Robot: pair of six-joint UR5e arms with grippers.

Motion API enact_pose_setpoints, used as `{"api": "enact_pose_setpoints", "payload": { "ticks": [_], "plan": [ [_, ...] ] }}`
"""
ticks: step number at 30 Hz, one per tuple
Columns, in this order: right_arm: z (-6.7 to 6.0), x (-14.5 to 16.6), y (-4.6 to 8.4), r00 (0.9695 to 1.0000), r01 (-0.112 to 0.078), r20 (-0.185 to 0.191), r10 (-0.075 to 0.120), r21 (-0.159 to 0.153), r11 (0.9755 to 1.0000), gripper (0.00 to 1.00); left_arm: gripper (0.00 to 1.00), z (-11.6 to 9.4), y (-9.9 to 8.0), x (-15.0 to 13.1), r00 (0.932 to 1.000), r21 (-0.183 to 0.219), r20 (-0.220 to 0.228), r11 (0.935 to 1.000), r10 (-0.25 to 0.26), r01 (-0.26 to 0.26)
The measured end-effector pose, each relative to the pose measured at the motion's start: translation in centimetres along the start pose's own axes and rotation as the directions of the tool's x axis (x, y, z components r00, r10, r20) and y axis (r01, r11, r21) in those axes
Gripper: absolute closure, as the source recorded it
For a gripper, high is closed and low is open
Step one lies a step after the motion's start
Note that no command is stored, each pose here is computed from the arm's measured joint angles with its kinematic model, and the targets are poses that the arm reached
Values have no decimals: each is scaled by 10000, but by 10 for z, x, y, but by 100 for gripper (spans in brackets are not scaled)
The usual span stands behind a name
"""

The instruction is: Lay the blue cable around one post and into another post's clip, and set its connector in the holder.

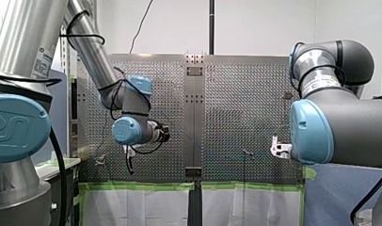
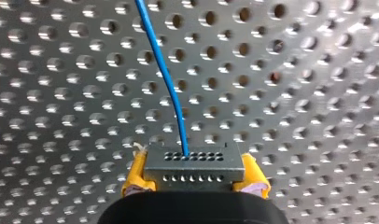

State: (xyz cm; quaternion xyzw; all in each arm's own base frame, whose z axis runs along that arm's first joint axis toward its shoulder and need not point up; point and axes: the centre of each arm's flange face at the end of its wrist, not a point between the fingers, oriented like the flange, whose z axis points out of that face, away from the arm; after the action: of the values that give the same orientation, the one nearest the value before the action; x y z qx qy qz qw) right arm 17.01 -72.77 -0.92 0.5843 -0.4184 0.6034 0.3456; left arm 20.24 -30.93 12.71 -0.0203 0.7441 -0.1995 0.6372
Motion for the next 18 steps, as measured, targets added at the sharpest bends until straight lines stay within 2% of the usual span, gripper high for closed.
{"api": "enact_pose_setpoints", "payload": {
  "ticks": [11, 18],
  "plan": [
    [3, 13, -5, 10000, 30, -65, -30, -3, 10000, 100, 0, -25, 20, 13, 9998, 18, -23, 9998, 211, -211],
    [6, 37, -13, 9997, 86, -207, -90, -174, 9998, 100, 0, -37, 31, 18, 9998, 68, 32, 9998, 190, -190]
  ]
}}
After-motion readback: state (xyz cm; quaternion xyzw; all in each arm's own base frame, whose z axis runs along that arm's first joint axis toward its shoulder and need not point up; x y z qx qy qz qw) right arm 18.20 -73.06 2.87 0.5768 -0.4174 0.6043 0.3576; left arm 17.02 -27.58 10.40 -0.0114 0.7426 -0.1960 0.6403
